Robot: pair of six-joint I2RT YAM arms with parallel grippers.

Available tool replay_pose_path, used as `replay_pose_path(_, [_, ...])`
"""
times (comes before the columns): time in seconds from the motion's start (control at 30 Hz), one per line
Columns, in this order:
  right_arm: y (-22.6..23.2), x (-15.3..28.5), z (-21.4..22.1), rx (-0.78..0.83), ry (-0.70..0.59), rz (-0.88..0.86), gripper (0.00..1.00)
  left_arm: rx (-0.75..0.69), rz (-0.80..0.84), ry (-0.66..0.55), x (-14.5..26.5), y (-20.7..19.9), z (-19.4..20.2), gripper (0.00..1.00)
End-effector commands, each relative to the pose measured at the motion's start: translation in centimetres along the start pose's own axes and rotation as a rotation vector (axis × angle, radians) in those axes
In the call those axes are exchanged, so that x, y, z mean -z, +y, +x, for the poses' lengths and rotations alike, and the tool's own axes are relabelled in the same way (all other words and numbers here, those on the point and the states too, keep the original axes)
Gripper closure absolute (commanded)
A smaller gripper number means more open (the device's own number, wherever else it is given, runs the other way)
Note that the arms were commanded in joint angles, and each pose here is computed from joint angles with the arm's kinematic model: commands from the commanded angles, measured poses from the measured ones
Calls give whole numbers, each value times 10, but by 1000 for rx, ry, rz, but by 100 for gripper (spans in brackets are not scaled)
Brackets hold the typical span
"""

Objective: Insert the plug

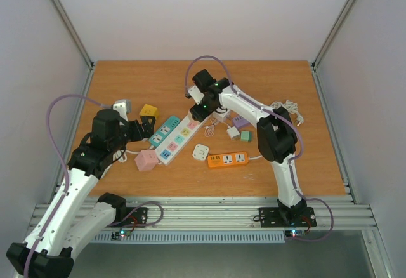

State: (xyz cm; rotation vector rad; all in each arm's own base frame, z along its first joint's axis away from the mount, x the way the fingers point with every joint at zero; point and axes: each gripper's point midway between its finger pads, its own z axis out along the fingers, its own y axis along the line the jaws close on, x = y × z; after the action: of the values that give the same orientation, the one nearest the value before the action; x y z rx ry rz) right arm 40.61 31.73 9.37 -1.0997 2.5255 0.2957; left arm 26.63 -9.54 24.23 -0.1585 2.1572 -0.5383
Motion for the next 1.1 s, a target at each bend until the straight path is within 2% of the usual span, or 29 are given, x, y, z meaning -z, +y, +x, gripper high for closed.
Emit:
replay_pose_path(0.0, [2,-14,9,4,51,-20,58,-7,2,-34,3,-2,-9,1])
replay_pose_path(0.1, [2,-28,26,-11,81,-20,66,-7,3,-36,4,-2,-9,1])
replay_pose_path(0.3, [-3,-59,75,-120,179,28,73,-8,3,-35,4,-2,-9,1])
replay_pose_path(0.57, [-4,-74,119,-154,270,68,74,-5,4,-28,1,-1,-7,1])
replay_pose_path(0.73, [-11,-61,103,-146,232,97,71,0,0,-17,-1,-1,-6,1])
replay_pose_path(0.87, [-26,-38,68,-117,155,152,58,5,-13,-9,-1,1,-5,0])
replay_pose_path(0.9, [-28,-33,59,-116,134,157,53,6,-20,-7,0,2,-5,1])
replay_pose_path(0.97, [-25,-16,39,-136,108,135,35,11,-41,-3,0,6,-4,1])
replay_pose_path(1.07, [4,19,3,-156,12,51,22,19,-77,-1,1,12,-3,1])
